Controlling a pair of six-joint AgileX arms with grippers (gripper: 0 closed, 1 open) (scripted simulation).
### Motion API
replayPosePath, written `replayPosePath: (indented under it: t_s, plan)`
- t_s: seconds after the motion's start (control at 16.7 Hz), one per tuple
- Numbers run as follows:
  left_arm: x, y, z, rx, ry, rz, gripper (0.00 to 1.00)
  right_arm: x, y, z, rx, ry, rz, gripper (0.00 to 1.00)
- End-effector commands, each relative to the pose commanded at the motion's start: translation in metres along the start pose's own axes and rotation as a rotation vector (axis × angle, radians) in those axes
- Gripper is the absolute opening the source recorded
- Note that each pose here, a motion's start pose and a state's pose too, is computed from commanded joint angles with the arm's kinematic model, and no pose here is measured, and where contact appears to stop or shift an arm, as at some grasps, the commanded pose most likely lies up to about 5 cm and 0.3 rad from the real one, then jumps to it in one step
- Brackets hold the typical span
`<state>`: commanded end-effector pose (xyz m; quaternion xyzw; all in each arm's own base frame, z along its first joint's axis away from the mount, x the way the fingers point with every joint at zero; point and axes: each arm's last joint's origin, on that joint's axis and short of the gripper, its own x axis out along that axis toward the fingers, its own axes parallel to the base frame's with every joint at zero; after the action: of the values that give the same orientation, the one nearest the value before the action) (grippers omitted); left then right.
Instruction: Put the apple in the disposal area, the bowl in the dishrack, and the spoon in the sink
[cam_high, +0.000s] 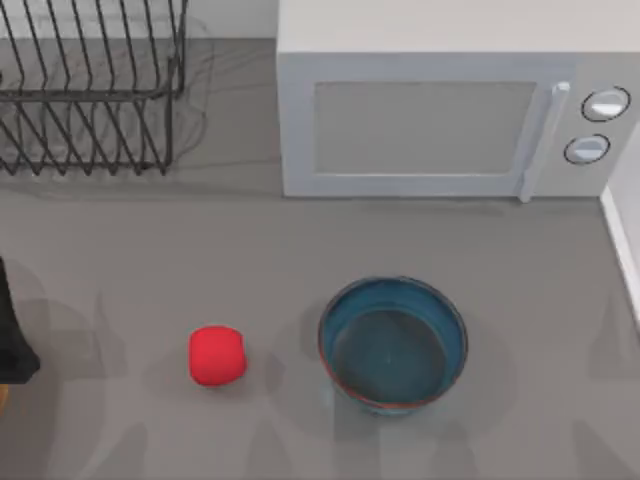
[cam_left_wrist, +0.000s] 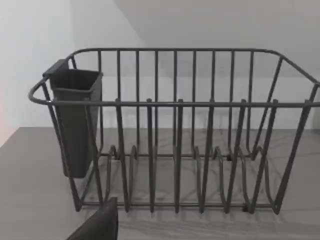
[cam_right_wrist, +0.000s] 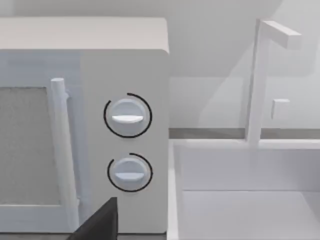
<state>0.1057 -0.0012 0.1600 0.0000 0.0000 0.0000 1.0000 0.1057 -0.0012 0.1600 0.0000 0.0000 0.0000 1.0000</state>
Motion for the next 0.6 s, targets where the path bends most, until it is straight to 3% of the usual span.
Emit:
replayPosePath:
  t_s: [0.3, 0.6]
  plan:
    - [0.001, -0.003, 0.010, -0.034, 0.050, -0.029, 1.00, 0.000, 0.000, 0.000, 0.000, 0.000, 0.000, 1.00]
    - [0.016, -0.017, 0.046, -0.158, 0.318, -0.110, 1.00, 0.000, 0.000, 0.000, 0.000, 0.000, 0.000, 1.00]
